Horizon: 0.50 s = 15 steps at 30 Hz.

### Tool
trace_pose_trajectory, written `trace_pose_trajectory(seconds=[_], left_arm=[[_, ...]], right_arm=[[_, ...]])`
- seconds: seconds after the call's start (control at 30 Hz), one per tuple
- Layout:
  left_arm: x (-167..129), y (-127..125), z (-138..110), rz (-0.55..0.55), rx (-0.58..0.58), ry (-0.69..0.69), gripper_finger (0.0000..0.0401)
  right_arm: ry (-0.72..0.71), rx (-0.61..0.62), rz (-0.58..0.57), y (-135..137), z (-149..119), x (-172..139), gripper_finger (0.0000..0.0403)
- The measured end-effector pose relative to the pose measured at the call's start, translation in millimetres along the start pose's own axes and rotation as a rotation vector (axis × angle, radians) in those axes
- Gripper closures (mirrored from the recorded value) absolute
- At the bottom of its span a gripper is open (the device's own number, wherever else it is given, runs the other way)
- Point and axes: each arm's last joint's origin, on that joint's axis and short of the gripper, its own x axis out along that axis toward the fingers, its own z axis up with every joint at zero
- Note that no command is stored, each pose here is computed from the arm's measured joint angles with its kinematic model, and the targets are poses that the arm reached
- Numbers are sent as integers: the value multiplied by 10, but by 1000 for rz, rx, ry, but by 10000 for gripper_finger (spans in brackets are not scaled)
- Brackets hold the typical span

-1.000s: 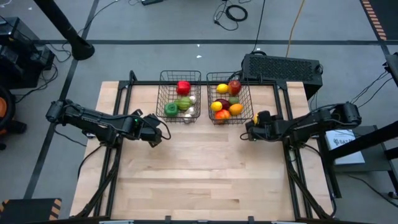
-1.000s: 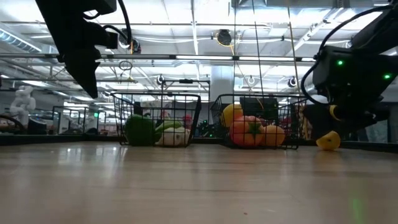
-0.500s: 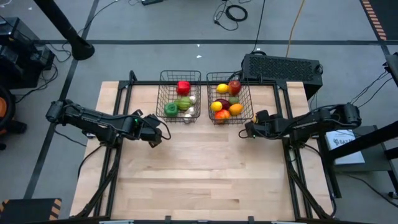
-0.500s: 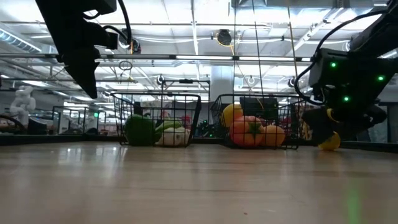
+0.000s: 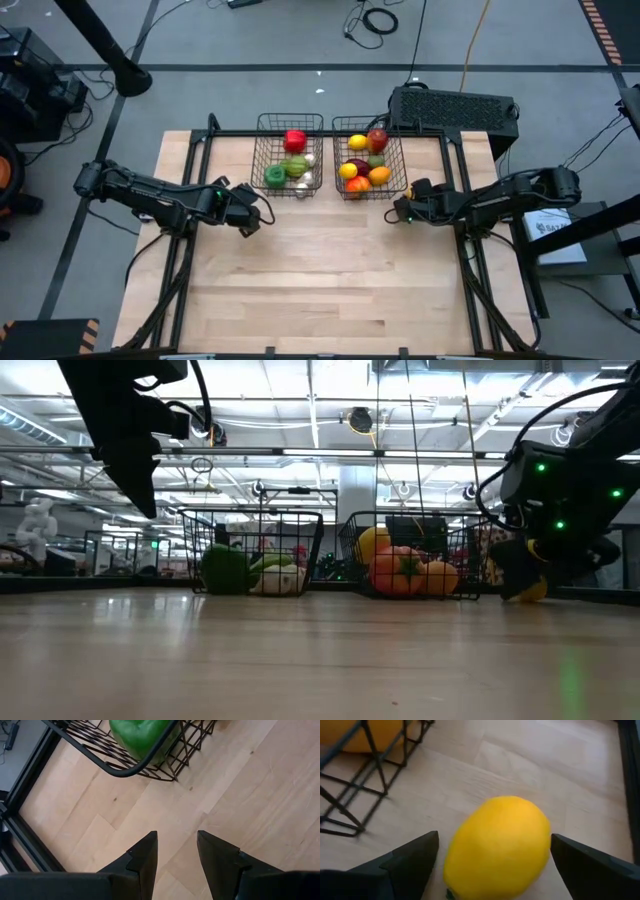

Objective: Sort produce into baskets
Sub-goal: Put the yellow lemon into the right wire basket

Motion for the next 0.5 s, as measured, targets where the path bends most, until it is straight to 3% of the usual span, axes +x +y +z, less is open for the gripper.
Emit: trace_pose_trajectory(seconds=[0.5], left_arm=[[0, 0, 0, 0, 0, 0, 255]], right_arm=[[6, -16, 3, 0, -3, 0, 127]])
